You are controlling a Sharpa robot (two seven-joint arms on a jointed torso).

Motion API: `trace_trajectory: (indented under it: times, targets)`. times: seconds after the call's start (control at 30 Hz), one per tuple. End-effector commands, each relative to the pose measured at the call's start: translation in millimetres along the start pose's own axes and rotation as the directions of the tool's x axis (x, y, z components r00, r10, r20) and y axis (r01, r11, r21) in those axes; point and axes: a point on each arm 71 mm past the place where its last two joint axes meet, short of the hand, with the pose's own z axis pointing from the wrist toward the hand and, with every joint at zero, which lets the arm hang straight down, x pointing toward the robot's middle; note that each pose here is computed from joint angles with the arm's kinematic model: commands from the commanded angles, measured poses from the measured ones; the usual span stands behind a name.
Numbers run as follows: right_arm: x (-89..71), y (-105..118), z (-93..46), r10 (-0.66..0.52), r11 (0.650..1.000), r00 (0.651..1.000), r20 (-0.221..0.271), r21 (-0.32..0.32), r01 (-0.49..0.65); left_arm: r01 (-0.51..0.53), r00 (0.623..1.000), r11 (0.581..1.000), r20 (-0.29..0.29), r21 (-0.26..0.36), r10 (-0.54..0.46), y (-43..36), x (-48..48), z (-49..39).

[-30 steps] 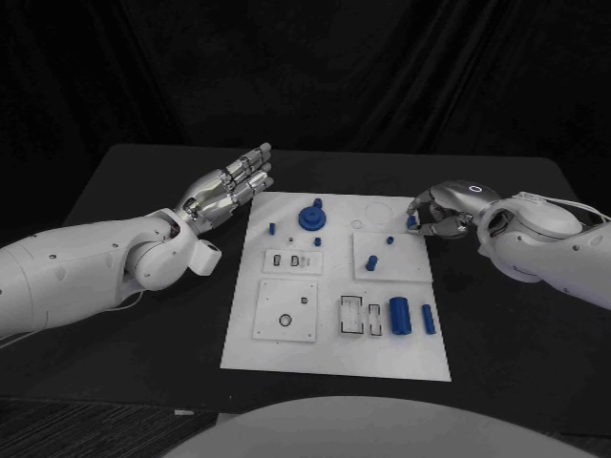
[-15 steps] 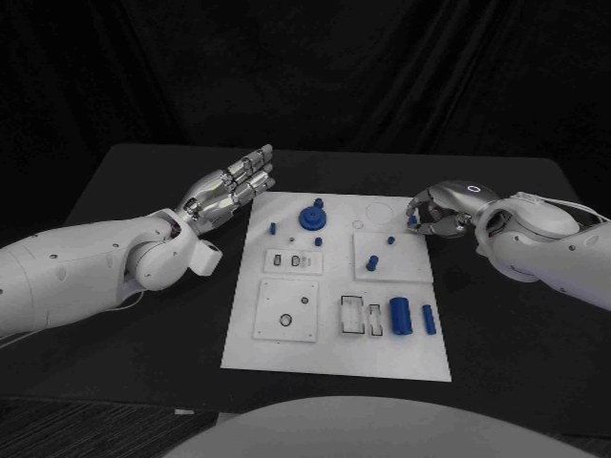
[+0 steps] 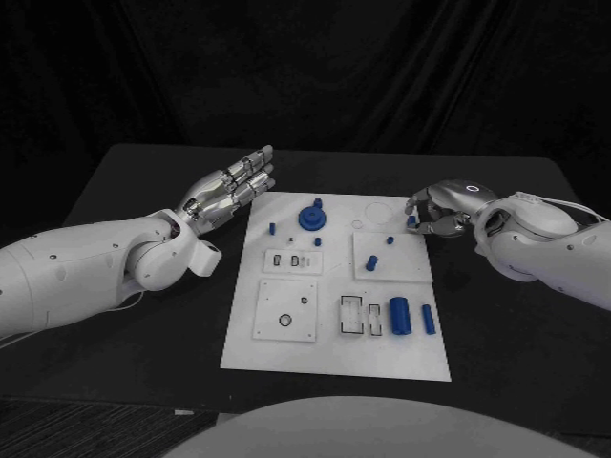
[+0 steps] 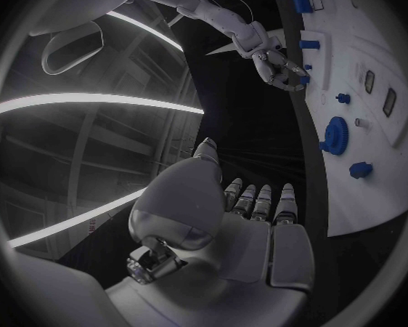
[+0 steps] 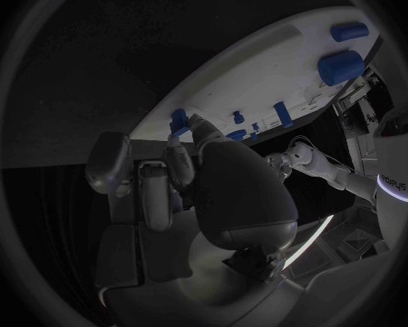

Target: Assemble the parts on the task board

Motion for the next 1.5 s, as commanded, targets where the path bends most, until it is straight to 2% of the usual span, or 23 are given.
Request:
trace_trajectory:
  times: [0.03,1.5]
  targets:
    - [1.0,0.0,-0.2,0.0,1.0,1.0,0.003,0.003,0.0,0.012,1.0,1.0,-0.014,0.017,-0.012,-1.0,2.3,0.3]
    - [3.4,-5.9,-2.1,-0.003,0.999,1.0,-0.026,0.032,0.004,0.016,1.0,1.0,-0.02,0.01,-0.016,0.2,3.3,1.3]
